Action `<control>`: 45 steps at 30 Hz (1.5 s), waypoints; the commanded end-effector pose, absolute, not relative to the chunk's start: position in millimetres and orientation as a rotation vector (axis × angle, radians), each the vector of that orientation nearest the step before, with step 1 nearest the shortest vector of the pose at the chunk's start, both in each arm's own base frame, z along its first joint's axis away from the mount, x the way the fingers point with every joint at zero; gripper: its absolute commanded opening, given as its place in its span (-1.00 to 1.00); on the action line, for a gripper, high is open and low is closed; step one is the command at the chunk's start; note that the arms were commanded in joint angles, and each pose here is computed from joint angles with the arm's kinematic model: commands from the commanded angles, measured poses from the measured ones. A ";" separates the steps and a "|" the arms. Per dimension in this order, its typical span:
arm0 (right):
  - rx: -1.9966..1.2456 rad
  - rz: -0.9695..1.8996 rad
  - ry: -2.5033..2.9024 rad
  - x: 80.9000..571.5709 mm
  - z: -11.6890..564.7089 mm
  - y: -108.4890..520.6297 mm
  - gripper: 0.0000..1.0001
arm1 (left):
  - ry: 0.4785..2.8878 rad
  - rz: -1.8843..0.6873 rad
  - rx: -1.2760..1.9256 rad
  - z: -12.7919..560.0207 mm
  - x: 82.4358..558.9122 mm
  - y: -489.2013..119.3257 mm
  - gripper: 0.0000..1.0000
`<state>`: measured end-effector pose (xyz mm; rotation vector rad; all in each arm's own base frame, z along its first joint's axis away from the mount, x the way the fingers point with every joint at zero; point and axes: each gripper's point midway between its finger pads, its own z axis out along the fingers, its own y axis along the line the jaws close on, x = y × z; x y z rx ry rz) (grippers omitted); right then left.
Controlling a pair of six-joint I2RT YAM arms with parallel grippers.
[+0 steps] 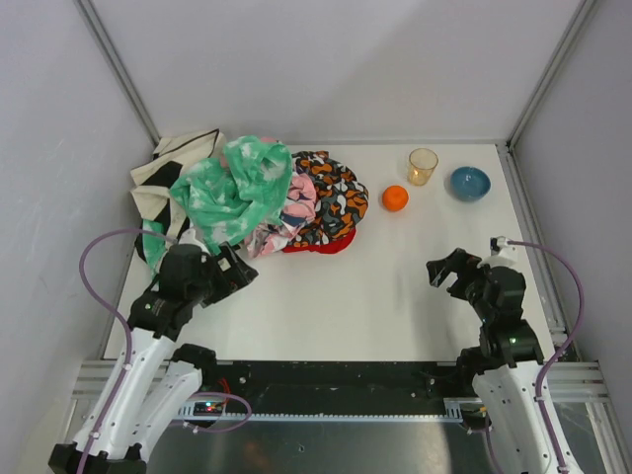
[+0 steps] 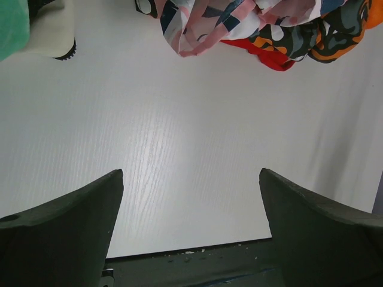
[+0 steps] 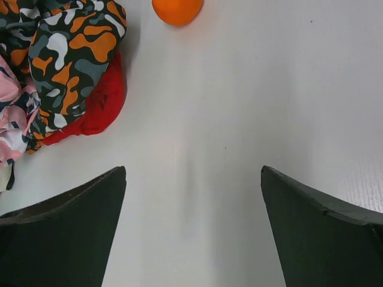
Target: Pick out a specific cloth from the pile
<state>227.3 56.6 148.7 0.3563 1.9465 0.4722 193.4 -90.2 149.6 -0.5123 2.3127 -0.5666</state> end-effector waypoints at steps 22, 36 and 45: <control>0.251 0.553 1.897 231.0 175.2 71.9 0.99 | 2.275 -0.001 0.415 199.8 324.3 -312.6 0.99; 0.244 0.532 1.946 230.9 163.6 70.9 0.99 | 2.392 0.203 0.361 107.6 419.2 -307.1 0.27; 0.126 0.610 1.971 252.3 159.8 97.2 0.99 | 2.379 0.219 -0.041 159.7 447.3 -184.3 -0.98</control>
